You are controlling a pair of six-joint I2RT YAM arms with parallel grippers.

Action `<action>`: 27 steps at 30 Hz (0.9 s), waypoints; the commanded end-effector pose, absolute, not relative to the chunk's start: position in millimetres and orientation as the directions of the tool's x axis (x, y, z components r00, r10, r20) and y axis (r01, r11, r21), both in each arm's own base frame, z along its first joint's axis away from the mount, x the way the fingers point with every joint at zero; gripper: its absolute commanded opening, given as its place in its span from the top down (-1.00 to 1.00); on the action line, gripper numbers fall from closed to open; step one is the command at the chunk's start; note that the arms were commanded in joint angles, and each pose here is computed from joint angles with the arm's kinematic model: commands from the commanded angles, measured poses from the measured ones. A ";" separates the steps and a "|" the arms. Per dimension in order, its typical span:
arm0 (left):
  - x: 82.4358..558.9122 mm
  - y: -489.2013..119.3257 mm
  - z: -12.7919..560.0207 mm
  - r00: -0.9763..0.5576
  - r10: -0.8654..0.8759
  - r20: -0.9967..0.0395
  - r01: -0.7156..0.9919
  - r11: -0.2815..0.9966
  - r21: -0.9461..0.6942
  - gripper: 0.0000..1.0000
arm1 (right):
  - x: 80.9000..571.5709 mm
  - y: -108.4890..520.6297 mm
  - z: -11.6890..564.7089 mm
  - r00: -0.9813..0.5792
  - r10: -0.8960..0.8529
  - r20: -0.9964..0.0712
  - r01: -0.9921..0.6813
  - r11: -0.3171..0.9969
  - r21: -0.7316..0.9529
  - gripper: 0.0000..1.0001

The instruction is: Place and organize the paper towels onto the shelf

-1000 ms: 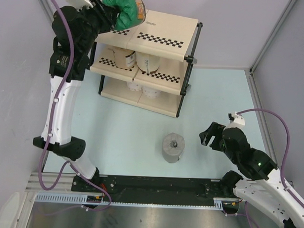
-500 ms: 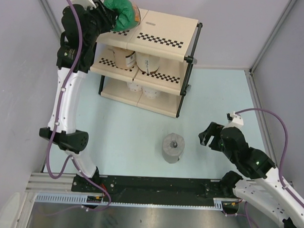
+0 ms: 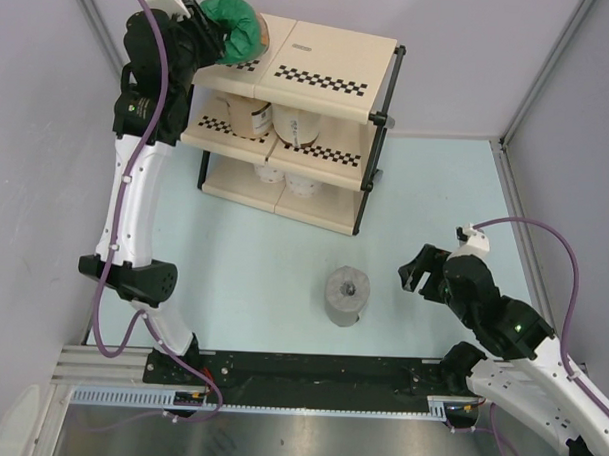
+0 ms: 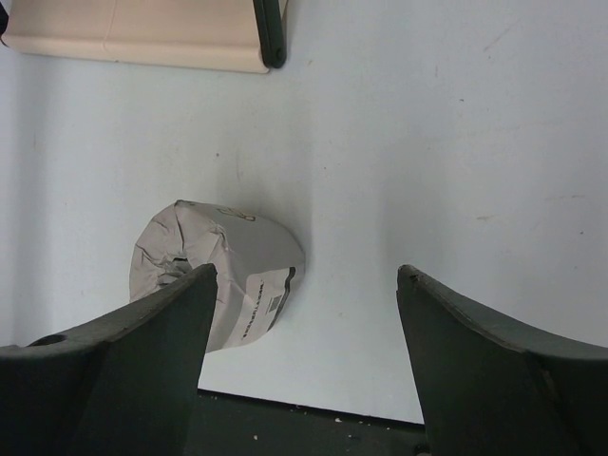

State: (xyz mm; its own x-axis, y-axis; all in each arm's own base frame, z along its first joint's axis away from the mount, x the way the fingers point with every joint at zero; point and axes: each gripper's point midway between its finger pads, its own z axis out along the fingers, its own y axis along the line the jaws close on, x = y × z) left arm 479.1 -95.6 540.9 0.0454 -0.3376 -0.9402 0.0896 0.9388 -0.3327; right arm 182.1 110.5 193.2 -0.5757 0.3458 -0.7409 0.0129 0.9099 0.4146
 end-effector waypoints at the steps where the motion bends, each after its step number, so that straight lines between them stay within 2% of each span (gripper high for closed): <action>1: 460.3 -85.0 587.6 0.179 -0.345 -0.921 0.110 0.938 -0.330 0.18 | 181.2 110.9 195.9 -0.569 0.362 -0.738 0.014 0.902 0.431 -0.63; 3: 461.6 -84.3 586.3 0.177 -0.338 -0.924 0.107 0.940 -0.324 0.01 | 181.0 110.8 195.0 -0.571 0.362 -0.737 0.016 0.903 0.430 -0.63; 6: 464.0 -85.0 583.2 0.170 -0.332 -0.928 0.105 0.942 -0.318 -0.12 | 181.1 111.2 195.4 -0.569 0.364 -0.737 0.016 0.902 0.432 -0.63; 14: 472.3 -90.0 573.5 0.147 -0.332 -0.932 0.115 0.941 -0.318 -0.28 | 180.9 111.6 194.6 -0.571 0.359 -0.738 0.015 0.904 0.428 -0.63; 20: 479.6 -92.7 574.6 0.155 -0.359 -0.921 0.138 0.931 -0.339 -0.53 | 179.9 112.2 194.1 -0.574 0.355 -0.738 0.011 0.905 0.426 -0.63; 27: 485.1 -93.9 583.6 0.185 -0.396 -0.899 0.175 0.914 -0.367 -0.59 | 179.5 112.6 194.0 -0.574 0.354 -0.738 0.011 0.905 0.426 -0.63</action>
